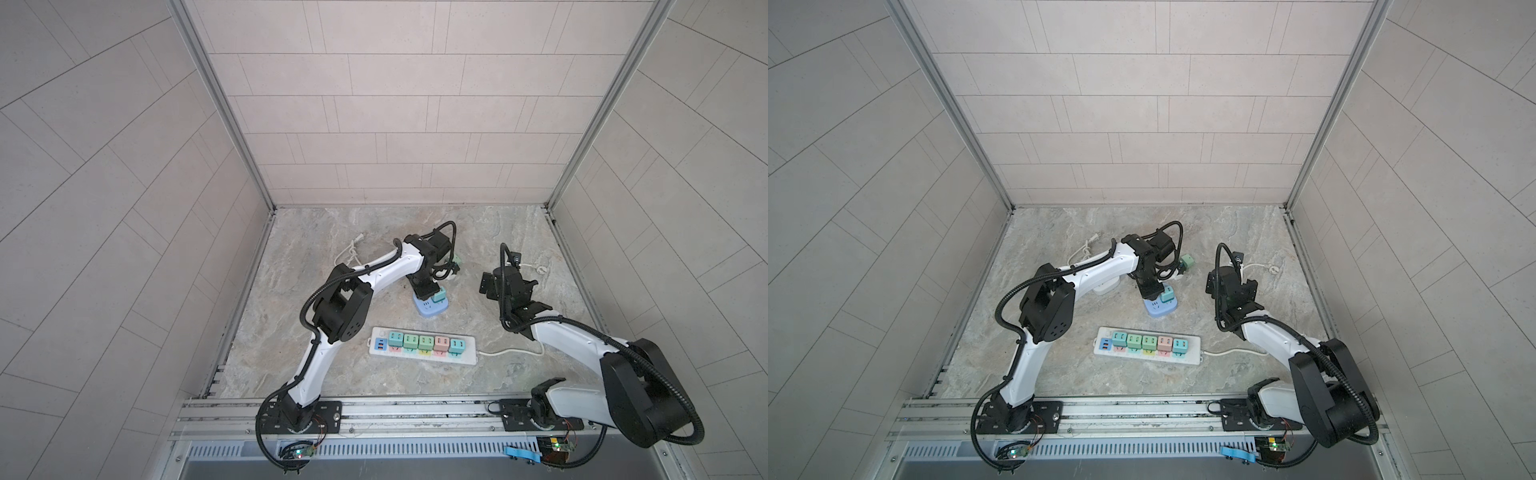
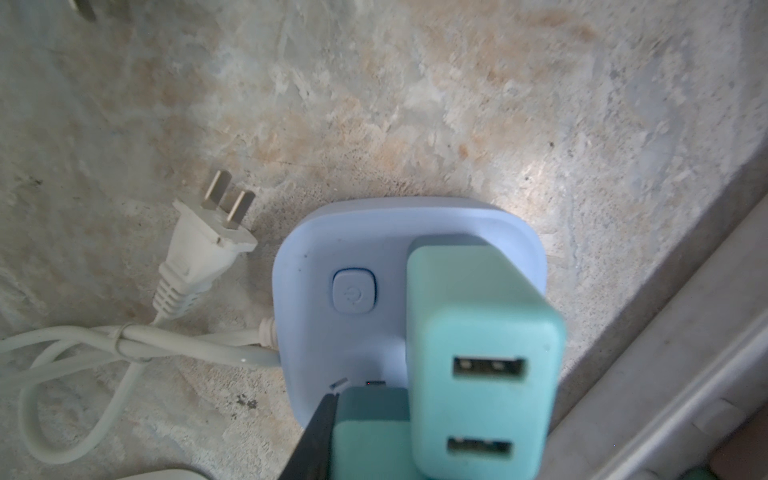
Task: Insert the plug
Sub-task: 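Lower the teal adapter with the left gripper beside the plugged adapter, then press the teal adapter down into the light-blue cube's socket with the left gripper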
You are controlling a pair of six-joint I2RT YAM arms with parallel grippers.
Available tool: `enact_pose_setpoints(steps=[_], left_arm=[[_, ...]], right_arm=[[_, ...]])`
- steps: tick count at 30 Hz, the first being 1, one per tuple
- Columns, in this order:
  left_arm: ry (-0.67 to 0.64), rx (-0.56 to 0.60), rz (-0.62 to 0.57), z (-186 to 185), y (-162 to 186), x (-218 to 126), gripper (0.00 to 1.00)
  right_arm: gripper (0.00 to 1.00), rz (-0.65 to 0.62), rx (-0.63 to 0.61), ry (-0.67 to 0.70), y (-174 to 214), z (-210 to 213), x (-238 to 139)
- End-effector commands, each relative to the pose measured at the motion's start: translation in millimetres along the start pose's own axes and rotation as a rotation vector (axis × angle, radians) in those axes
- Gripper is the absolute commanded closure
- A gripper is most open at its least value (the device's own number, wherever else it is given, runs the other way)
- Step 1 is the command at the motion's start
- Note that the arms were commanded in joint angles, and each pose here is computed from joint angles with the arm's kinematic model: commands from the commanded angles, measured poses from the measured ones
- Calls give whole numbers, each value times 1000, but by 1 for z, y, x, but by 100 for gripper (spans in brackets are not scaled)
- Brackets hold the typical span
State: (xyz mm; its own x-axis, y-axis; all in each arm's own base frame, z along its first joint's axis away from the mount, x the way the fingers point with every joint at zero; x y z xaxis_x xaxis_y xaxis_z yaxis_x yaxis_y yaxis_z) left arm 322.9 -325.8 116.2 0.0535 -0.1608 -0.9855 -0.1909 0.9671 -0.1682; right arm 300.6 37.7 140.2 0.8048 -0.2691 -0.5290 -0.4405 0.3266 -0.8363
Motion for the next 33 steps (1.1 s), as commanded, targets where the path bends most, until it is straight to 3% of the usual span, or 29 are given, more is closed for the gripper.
enact_pose_setpoints(steps=[1, 5, 12, 19, 33], left_arm=[[37, 8, 62, -3, 7, 20, 100], [22, 15, 90, -2, 12, 29, 100], [100, 62, 20, -15, 14, 38, 100], [135, 47, 115, -16, 24, 57, 100], [158, -10, 48, -8, 37, 50, 100]], right_arm=[[0, -13, -7, 14, -5, 2, -1], [0, -17, -6, 16, -5, 2, -2], [0, -7, -19, 16, -4, 4, 0], [0, -18, -18, 18, -4, 3, -2], [0, -18, -37, 21, -3, 7, -3]])
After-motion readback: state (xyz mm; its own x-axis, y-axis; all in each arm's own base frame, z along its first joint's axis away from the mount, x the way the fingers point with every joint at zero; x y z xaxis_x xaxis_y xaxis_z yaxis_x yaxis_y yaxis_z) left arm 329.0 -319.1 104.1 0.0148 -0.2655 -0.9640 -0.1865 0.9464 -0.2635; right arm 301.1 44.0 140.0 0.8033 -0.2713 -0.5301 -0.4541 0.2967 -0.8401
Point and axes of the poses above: each gripper's point midway between its finger pads, its own x axis out along the fingers, its own z axis along the line the jaws close on, y = z × x, the point moved 6 cm from there along -x, back along the fingers, and after that the axes turned 10 degrees about x, right-handed, at the moved point
